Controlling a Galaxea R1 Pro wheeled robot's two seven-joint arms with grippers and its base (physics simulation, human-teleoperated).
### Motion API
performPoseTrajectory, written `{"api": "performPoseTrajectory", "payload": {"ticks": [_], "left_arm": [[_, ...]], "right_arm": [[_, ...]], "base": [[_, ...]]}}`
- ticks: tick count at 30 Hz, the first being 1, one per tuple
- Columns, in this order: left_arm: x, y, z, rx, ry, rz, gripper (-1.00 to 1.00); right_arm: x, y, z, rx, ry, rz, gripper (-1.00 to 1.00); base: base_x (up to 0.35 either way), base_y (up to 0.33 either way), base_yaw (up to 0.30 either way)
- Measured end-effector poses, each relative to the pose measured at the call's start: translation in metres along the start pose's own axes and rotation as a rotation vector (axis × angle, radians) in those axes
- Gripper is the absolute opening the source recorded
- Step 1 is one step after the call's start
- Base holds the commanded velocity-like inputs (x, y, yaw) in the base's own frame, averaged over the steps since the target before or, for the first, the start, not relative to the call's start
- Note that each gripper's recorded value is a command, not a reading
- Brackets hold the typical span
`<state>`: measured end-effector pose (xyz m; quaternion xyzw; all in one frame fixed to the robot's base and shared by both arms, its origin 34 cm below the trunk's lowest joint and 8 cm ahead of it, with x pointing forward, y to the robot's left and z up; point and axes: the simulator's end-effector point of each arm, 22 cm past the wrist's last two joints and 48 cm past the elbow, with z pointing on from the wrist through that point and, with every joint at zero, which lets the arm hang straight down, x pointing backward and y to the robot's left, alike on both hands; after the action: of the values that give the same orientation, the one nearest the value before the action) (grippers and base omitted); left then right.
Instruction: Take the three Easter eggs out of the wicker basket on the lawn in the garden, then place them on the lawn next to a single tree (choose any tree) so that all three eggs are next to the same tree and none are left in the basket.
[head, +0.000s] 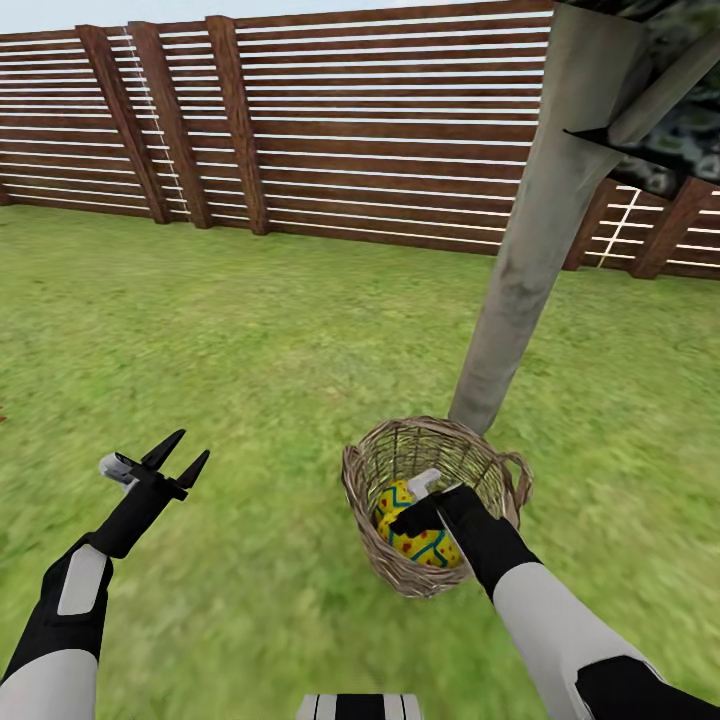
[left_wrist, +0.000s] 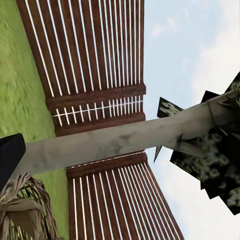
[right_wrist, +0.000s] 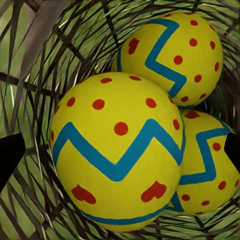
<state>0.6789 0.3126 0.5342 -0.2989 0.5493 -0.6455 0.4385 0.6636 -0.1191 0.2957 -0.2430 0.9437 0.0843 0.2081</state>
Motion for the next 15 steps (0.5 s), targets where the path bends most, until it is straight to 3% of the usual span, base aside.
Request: {"api": "performPoseTrajectory", "payload": {"ticks": [15], "left_arm": [[0.003,0.033,-0.007,-0.049,-0.001,-0.024,1.0]], "right_arm": [[0.022,0.004,0.025,-0.015,0.044,0.018,1.0]], "base": [[0.0,0.0,0.0]]}}
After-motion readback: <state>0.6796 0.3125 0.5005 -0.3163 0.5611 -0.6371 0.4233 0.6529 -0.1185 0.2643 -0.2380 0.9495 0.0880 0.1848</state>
